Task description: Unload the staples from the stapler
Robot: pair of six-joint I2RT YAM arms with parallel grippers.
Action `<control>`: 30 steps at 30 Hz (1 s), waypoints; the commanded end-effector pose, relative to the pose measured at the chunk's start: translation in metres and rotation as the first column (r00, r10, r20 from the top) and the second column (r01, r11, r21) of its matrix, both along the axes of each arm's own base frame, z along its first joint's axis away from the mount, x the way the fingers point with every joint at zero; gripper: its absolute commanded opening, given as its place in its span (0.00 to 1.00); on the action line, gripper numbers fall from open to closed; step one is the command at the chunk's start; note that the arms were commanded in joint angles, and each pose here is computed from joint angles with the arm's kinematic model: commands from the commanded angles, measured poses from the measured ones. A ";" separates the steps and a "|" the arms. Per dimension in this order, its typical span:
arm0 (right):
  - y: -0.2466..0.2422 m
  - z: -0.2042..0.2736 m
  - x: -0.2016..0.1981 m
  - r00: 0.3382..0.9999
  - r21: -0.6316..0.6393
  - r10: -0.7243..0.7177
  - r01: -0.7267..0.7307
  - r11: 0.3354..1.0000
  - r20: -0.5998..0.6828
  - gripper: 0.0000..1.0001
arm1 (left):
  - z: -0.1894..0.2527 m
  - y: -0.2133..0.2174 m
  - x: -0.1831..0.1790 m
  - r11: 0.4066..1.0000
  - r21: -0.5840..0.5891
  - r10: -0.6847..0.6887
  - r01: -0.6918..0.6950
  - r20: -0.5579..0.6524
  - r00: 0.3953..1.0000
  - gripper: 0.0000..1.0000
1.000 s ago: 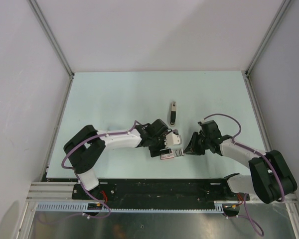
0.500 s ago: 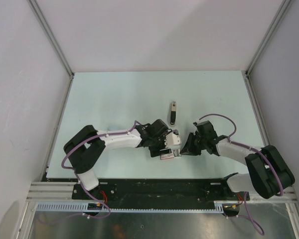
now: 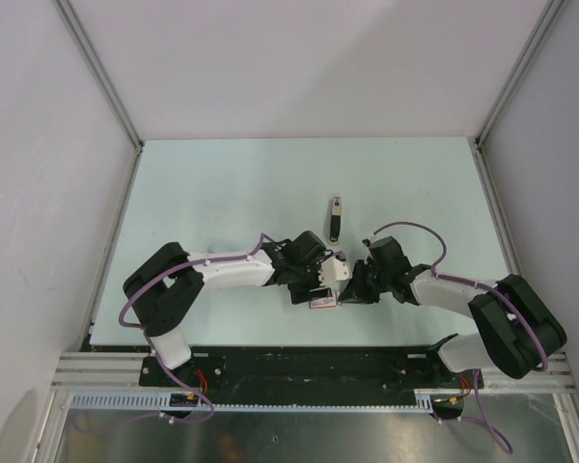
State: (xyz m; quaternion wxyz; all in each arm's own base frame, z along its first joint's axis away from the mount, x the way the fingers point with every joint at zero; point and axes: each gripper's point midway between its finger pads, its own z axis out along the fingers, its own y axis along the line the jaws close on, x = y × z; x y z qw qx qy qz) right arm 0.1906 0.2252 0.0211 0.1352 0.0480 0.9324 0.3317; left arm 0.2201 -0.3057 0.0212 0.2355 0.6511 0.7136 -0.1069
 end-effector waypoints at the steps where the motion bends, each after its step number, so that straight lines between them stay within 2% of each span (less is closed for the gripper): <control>1: 0.013 0.010 0.006 0.999 0.054 0.012 -0.014 0.998 0.033 0.14 | 0.011 -0.003 0.003 1.000 -0.020 -0.023 0.024 0.049 0.999 0.75; 6: 0.020 0.017 0.006 0.998 0.088 0.027 -0.031 0.996 0.048 0.16 | 0.010 -0.003 0.003 1.000 -0.017 -0.026 0.026 0.048 0.999 0.75; 16: 0.008 0.010 -0.001 1.000 0.088 0.013 -0.015 0.996 0.015 0.32 | 0.010 -0.001 0.003 1.000 -0.009 -0.029 0.029 0.058 0.998 0.75; 25: -0.005 0.011 -0.001 0.999 0.100 -0.026 0.024 0.995 0.021 0.33 | 0.011 -0.002 0.005 0.999 -0.013 -0.029 0.029 0.062 0.998 0.75; 30: -0.001 0.015 0.010 0.998 0.122 -0.055 0.050 0.991 0.041 0.26 | 0.013 -0.003 0.005 0.999 -0.015 -0.027 0.028 0.064 0.998 0.74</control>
